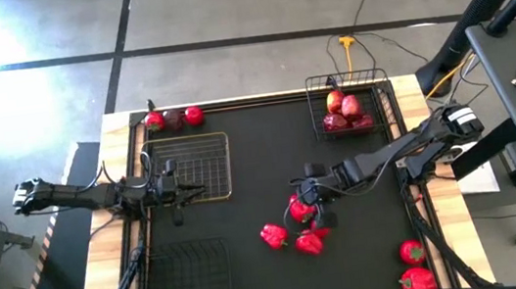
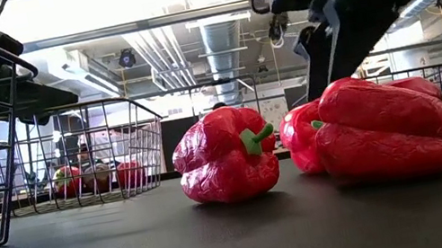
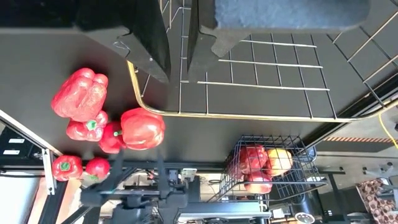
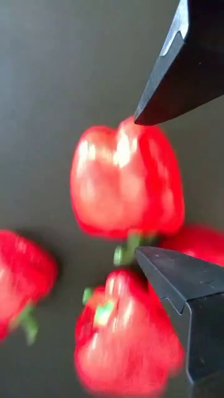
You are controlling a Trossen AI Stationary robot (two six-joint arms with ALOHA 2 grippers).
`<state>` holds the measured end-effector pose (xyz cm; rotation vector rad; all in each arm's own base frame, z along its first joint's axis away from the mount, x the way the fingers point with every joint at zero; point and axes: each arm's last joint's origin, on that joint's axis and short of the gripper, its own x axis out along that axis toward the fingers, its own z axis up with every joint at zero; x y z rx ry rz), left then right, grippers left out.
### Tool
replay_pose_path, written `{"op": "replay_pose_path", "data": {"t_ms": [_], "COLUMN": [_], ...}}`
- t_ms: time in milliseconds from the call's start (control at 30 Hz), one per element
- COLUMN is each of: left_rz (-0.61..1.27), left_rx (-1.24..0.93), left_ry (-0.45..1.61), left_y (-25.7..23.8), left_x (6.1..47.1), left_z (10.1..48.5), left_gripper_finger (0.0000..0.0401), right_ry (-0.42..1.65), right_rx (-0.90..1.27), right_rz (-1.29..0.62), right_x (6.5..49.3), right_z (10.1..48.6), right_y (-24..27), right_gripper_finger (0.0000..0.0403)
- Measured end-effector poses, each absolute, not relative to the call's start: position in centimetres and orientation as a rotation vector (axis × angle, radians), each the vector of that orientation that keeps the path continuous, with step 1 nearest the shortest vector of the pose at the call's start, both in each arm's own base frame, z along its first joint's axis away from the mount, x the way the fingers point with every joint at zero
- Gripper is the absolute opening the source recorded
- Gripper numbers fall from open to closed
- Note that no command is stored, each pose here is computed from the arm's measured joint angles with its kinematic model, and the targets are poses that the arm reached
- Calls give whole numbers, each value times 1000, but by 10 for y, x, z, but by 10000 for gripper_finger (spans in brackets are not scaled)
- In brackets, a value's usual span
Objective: Sort produce into baskets
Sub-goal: Put the center bell pepper into the golden basket
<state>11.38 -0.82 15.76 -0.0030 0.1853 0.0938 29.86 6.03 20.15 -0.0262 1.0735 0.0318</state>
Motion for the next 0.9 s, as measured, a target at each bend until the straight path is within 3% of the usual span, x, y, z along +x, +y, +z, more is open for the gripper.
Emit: {"op": "replay_pose_path", "data": {"t_ms": [167,400,533,900], "left_rz": [94,94,94,111], "left_rx": [-3,-3,-3,-197], "left_ry": [185,186,182,-178], "left_y": [-8,-8,-8,-8], "left_x": [114,114,114,116], "left_z": [158,158,158,192], "left_gripper_finger": [38,38,38,38], "right_ry": [1020,1037,1021,960], "right_rx": [-138,-39,-154,-275], "right_rz": [14,59,50,32], "right_x": [303,303,307,338], "right_z": [202,201,196,176], "right_y": [55,50,48,19], "right_gripper_finger": [325,325,325,325]}}
